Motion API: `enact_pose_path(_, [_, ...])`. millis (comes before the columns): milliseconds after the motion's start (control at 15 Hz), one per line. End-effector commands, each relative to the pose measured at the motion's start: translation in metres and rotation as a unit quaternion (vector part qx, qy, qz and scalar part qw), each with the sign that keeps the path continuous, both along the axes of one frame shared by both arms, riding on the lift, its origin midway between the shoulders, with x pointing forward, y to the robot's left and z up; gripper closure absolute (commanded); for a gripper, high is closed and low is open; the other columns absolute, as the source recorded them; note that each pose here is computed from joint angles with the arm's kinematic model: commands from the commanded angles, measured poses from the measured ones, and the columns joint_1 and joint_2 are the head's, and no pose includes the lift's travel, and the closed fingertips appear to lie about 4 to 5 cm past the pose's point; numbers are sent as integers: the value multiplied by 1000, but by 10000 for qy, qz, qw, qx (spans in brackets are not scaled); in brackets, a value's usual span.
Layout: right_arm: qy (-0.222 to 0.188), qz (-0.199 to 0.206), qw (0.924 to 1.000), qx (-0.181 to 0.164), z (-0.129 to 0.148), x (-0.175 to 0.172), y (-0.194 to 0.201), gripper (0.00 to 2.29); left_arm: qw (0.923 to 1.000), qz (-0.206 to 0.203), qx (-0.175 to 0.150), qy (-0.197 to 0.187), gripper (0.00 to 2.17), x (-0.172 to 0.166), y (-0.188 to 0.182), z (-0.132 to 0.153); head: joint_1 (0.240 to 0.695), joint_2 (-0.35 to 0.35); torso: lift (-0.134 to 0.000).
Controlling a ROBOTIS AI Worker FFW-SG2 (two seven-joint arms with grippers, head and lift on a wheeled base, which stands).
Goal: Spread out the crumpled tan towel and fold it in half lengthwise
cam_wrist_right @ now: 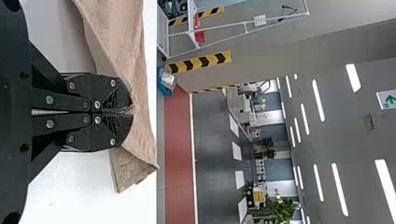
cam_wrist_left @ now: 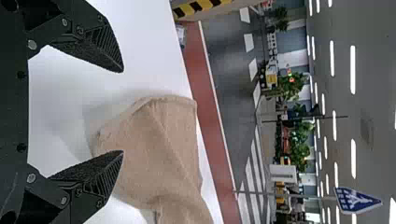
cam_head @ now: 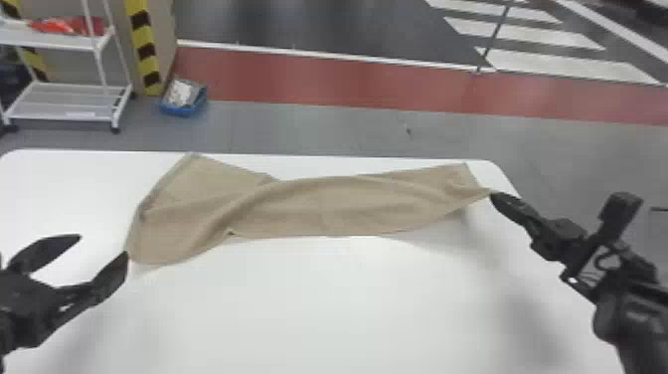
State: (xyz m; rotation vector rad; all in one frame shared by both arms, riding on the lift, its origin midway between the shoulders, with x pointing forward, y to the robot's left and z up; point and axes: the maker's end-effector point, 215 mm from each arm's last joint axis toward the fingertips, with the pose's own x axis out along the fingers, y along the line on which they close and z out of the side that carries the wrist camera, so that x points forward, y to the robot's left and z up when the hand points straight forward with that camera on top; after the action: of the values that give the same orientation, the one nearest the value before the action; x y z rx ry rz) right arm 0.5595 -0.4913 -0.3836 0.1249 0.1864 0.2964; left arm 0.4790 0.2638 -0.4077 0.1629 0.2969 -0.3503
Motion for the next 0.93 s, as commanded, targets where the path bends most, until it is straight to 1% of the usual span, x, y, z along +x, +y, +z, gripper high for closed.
enact_pose_path(0, [32, -82, 10000, 43, -3, -5, -8, 1511, 9984, -292, 100, -472, 336, -1, -22, 10, 695, -234, -124])
enact_pose_path(67, [14, -117, 9999, 85, -1, -7, -12, 1511, 9951, -442, 110, -879, 336, -2, -31, 22, 695, -242, -124])
enact_pose_path(200, [34, -181, 9996, 193, -2, -14, -20, 1511, 9858, -715, 251, -1495, 333, -6, -48, 43, 695, -264, -124])
enact_pose_path(267, [69, -185, 9995, 239, -5, -18, -21, 1511, 9807, -778, 362, -1758, 333, -8, -51, 52, 695, -277, -124])
enact_pose_path(333, [51, -182, 9995, 254, -5, -19, -21, 1511, 9764, -804, 546, -1928, 329, -8, -51, 57, 695, -299, -124])
enact_pose_path(400, [53, -186, 9994, 297, -5, -21, -21, 1511, 9734, -843, 829, -1964, 319, -9, -51, 53, 695, -307, -124])
enact_pose_path(467, [41, -221, 9992, 345, -5, -25, -26, 1511, 9700, -922, 1077, -1974, 252, -10, -50, 49, 695, -310, -124])
enact_pose_path(533, [51, -223, 9990, 387, -6, -26, -27, 1511, 9652, -935, 1404, -1997, 157, -9, -46, 43, 695, -312, -124])
enact_pose_path(667, [26, -213, 9989, 413, -4, -26, -27, 1511, 9605, -946, 1755, -1943, 137, -8, -37, 30, 695, -317, -124])
enact_pose_path(733, [26, -214, 9988, 429, -3, -26, -26, 1511, 9553, -1002, 1999, -1934, 137, -9, -38, 21, 695, -316, -124])
enact_pose_path(867, [33, -204, 9986, 496, -4, -26, -25, 1511, 9513, -1050, 2176, -1917, 140, -7, -42, 11, 695, -312, -124])
